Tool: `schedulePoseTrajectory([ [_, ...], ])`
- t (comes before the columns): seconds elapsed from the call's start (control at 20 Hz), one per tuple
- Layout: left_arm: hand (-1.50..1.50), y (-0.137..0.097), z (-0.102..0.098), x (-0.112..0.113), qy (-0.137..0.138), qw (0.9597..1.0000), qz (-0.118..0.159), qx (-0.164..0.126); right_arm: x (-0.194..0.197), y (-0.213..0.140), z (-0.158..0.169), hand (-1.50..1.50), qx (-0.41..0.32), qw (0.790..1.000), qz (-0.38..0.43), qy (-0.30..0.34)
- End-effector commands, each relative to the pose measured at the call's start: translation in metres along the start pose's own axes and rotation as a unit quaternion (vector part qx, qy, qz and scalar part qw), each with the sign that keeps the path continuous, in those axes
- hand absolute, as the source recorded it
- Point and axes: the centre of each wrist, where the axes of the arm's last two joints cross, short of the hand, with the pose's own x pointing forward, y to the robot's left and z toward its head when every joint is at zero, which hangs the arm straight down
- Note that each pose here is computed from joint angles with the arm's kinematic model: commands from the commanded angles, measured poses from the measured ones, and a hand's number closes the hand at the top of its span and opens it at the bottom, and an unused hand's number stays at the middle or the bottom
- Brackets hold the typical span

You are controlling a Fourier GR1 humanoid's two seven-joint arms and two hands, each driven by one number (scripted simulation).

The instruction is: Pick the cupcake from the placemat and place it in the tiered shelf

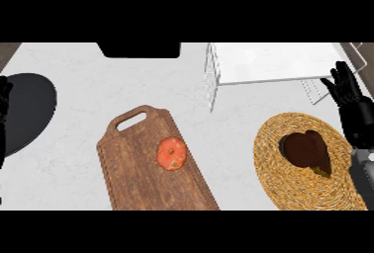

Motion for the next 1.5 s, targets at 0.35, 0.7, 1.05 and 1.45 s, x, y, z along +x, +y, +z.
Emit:
schedulePoseTrajectory([
  [0.35, 0.0, -0.063, 0.021, -0.005, 0.163, 0.974, 0.154, -0.031, 0.022, 0.002, -0.005, -1.5, -0.097, 0.993, -0.058, -0.047],
  [0.7, 0.0, -0.066, 0.032, -0.003, 0.178, 0.9704, 0.16, -0.031, 0.041, -0.043, 0.047, -1.5, 0.09, 0.98, -0.096, -0.147],
  [1.05, 0.0, -0.073, 0.023, 0.01, 0.179, 0.9704, 0.159, -0.033, 0.107, -0.05, 0.064, -1.5, 0.209, 0.965, 0.137, -0.084],
  [1.45, 0.0, -0.071, 0.026, -0.002, 0.181, 0.971, 0.153, -0.031, 0.163, -0.028, 0.08, -1.5, 0.187, 0.889, 0.417, -0.037],
])
